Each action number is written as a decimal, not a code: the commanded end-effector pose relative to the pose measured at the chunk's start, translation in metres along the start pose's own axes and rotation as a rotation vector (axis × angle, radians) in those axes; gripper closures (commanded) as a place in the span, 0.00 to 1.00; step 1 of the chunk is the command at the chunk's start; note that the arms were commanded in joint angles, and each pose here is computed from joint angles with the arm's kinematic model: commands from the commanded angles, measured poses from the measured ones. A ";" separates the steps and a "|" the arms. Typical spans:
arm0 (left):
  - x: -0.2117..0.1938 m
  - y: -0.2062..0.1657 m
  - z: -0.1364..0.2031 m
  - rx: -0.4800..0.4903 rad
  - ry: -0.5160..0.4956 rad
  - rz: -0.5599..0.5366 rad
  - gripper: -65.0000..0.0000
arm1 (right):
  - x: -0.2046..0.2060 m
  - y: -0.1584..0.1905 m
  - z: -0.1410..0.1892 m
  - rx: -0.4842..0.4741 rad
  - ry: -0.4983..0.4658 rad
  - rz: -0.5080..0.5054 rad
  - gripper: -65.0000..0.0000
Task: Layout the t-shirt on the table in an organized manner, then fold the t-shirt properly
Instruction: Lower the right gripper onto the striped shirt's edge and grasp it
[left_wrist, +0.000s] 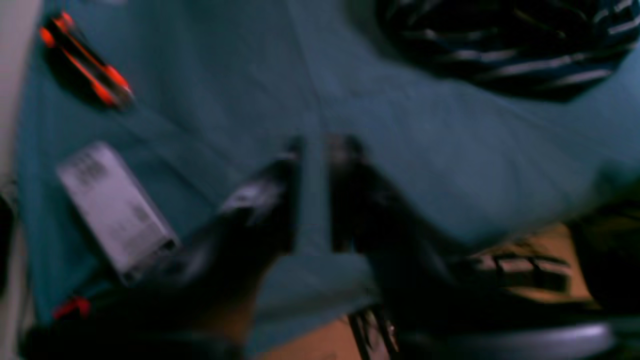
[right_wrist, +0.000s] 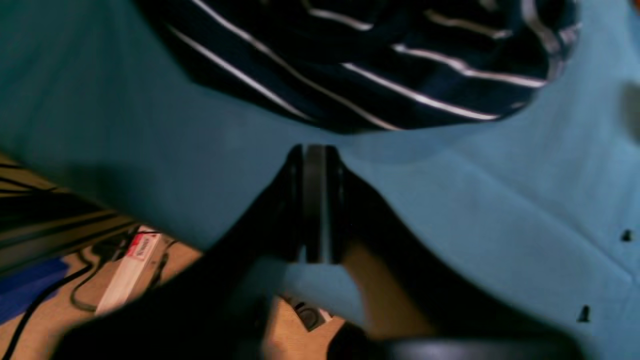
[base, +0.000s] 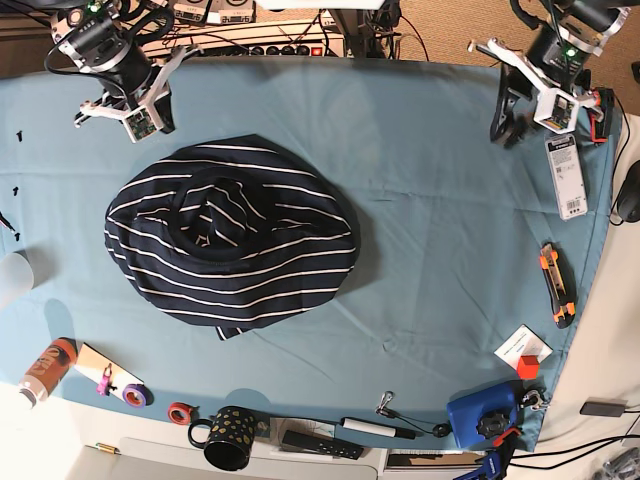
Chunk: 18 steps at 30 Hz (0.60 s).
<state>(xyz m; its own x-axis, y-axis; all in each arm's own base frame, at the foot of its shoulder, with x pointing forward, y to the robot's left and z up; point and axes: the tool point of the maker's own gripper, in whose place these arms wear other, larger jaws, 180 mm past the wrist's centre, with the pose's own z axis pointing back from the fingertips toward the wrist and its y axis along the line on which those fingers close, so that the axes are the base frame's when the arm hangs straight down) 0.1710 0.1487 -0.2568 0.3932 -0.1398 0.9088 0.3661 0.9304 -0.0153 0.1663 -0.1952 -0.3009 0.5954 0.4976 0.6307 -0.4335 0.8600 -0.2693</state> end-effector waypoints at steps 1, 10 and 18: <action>0.010 -0.001 0.002 -0.002 -0.041 -0.016 0.68 | 0.010 -0.004 0.003 -0.015 -0.044 0.024 0.79; 0.013 0.000 0.001 0.005 -0.055 -0.029 0.52 | 0.039 -0.002 -0.007 -0.011 -0.123 0.052 0.58; 0.000 0.023 -0.017 0.051 -0.037 -0.033 0.52 | 0.038 -0.004 -0.066 0.002 -0.081 0.084 0.58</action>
<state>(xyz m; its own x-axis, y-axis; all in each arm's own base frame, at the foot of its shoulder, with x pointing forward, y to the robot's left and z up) 0.1913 0.1664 -0.2763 0.3940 -0.1668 0.9039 0.3263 0.9447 0.0321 0.2279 -0.1742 -0.3363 0.5409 0.5564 0.6308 -0.4861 0.8188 -0.3054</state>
